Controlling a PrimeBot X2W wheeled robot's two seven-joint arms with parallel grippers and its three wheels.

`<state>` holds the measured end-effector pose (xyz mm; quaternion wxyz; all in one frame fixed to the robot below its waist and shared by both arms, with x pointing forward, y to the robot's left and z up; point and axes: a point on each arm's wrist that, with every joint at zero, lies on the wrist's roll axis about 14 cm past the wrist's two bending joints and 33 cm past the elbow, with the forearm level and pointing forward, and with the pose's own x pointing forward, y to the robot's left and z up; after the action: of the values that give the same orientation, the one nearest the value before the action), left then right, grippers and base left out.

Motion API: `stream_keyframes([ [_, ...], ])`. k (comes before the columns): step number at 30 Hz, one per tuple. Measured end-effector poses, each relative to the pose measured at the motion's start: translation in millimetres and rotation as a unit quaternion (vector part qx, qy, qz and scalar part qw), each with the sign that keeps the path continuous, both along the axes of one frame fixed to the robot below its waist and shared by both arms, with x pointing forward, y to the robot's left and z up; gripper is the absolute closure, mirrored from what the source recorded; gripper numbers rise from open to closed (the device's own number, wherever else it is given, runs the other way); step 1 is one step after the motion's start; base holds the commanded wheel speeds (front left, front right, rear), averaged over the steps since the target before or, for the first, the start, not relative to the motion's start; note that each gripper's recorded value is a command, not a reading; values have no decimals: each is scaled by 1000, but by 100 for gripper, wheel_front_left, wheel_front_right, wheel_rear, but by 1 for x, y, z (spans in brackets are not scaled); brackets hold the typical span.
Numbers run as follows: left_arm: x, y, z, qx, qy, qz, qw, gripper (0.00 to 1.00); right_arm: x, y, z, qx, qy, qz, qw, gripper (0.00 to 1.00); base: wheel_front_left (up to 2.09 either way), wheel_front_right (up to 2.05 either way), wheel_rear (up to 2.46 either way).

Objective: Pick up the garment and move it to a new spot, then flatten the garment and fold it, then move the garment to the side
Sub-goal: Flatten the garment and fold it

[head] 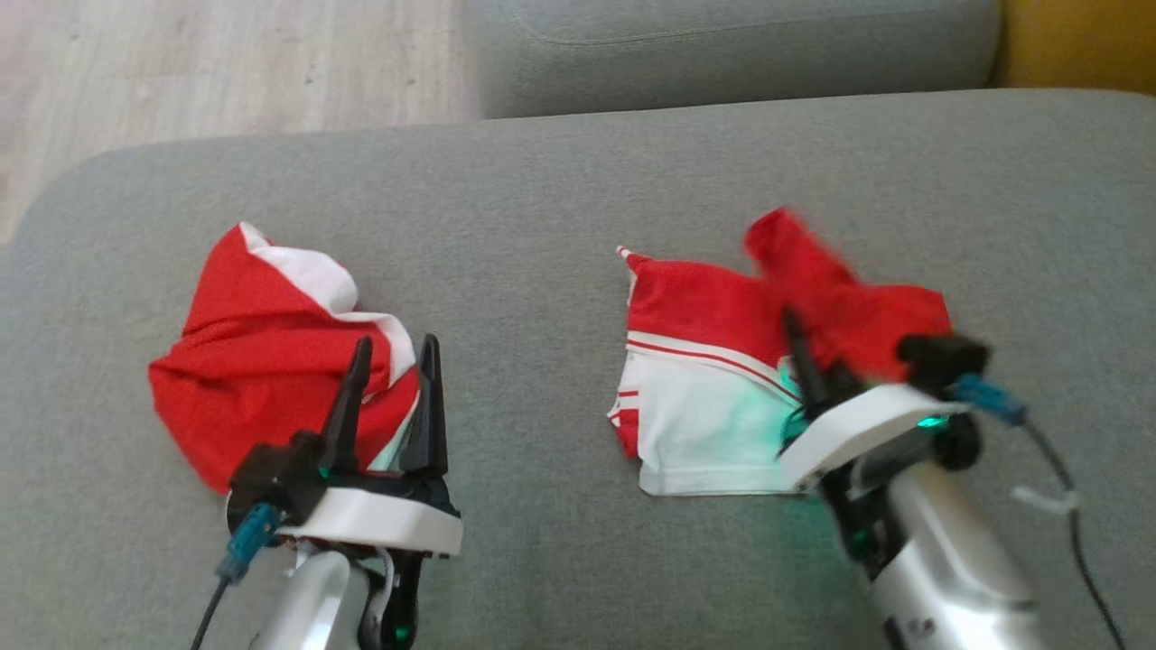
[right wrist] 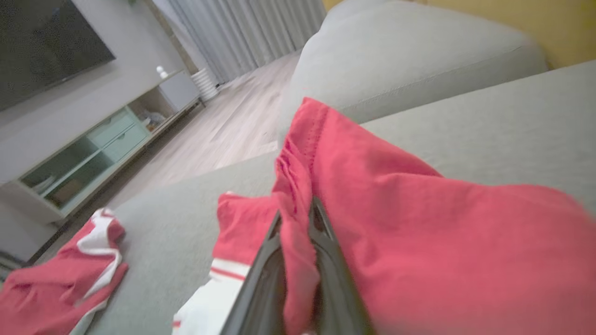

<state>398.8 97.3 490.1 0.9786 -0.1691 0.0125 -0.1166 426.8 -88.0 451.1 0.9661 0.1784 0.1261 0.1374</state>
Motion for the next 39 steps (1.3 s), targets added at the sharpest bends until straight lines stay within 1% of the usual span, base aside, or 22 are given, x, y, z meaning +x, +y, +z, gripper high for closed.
stream_keyframes([
  [1,-3,3,-2,1,3,5,1000,0,-7,19,-7,-4,5,29,1000,100,0,0,0],
  [2,-5,5,-3,1,6,7,1000,0,-10,26,-11,-5,9,41,999,100,0,0,0],
  [6,-10,10,-6,3,10,15,1000,0,-16,47,-19,-7,18,73,997,100,0,0,0],
  [11,-11,16,-7,3,13,24,1000,0,-13,71,-15,-7,12,113,994,100,0,0,0],
  [13,-12,17,-8,4,13,26,1000,0,-14,78,-15,-13,9,127,992,100,0,0,0],
  [21,-12,18,-10,5,17,28,999,0,-28,91,-35,-31,38,162,986,100,0,0,0],
  [22,-12,18,-10,5,17,28,999,0,-31,94,-34,-29,38,168,985,45,0,0,0],
  [23,-12,17,-10,5,18,28,999,0,-33,99,-33,-27,36,176,983,0,0,0,0],
  [25,-13,17,-10,5,17,27,999,0,-36,105,-30,-28,28,188,981,0,0,0,0],
  [27,-13,16,-9,4,15,26,1000,0,-33,106,-23,-22,15,184,983,0,0,0,0],
  [31,-13,13,-7,4,13,21,1000,0,-6,80,-1,-26,-29,133,990,0,0,0,0],
  [33,-13,11,-6,0,12,20,1000,0,11,61,20,-51,-75,102,991,0,0,0,0],
  [36,-11,7,-4,0,10,17,1000,0,36,12,69,-96,-165,27,981,0,0,0,0],
  [37,-10,6,-3,0,8,15,1000,0,36,-4,76,-103,-179,3,978,0,0,0,0],
  [39,-9,4,-1,-2,6,13,1000,0,23,-31,69,-114,-176,-32,977,0,0,0,0],
])
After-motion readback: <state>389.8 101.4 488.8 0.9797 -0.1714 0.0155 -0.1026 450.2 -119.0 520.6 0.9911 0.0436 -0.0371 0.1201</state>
